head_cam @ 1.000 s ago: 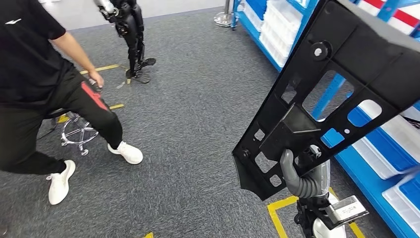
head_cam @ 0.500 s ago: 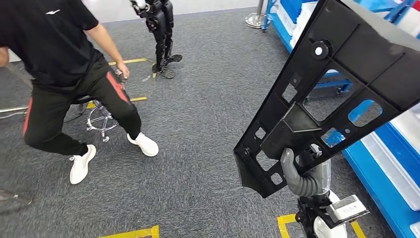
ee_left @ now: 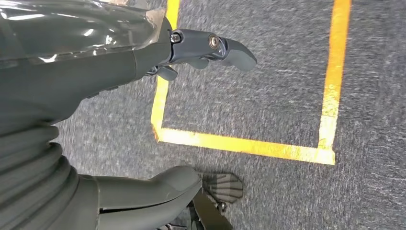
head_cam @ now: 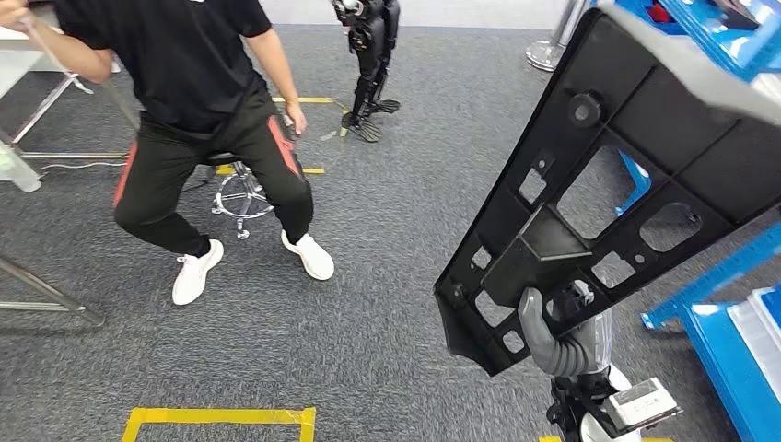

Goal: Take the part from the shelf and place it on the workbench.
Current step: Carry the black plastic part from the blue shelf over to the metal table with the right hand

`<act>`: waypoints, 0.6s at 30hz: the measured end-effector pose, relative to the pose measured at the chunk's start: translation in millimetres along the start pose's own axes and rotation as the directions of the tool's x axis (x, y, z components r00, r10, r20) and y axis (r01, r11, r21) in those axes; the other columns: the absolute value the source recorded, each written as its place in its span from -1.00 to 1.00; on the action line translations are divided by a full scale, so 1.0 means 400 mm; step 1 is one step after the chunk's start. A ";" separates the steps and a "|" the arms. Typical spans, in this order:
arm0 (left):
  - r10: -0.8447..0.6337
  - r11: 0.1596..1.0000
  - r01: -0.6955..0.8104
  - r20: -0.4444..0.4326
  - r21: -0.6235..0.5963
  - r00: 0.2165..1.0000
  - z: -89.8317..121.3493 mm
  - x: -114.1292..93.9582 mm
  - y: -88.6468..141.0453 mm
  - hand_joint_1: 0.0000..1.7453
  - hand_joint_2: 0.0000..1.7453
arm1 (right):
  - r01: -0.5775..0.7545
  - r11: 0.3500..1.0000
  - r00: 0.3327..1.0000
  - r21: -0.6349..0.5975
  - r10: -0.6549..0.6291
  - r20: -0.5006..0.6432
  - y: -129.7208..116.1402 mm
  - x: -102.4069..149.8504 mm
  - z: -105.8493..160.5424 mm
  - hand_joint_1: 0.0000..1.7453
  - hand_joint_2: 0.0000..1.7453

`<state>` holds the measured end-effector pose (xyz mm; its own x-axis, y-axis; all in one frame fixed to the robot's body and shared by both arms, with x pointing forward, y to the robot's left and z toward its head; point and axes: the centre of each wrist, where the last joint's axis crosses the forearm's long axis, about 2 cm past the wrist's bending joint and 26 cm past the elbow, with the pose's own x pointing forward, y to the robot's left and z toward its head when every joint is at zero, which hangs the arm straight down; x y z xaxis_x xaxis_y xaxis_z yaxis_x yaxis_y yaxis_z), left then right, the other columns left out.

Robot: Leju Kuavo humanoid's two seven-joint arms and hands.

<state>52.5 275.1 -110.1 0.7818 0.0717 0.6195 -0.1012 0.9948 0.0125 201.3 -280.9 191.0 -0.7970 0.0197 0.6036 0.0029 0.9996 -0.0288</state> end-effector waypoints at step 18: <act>-0.018 0.999 0.018 -0.020 0.027 1.000 0.004 -0.009 0.030 -1.00 1.00 | 0.022 1.000 1.000 -0.012 -0.022 -0.022 0.023 0.006 0.011 1.00 1.00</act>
<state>47.4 286.8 -111.0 0.7954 0.0553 0.6036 -0.1035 0.9936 0.0453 196.7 -271.7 188.5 -0.7831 -0.0017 0.6219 -0.0072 1.0000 -0.0064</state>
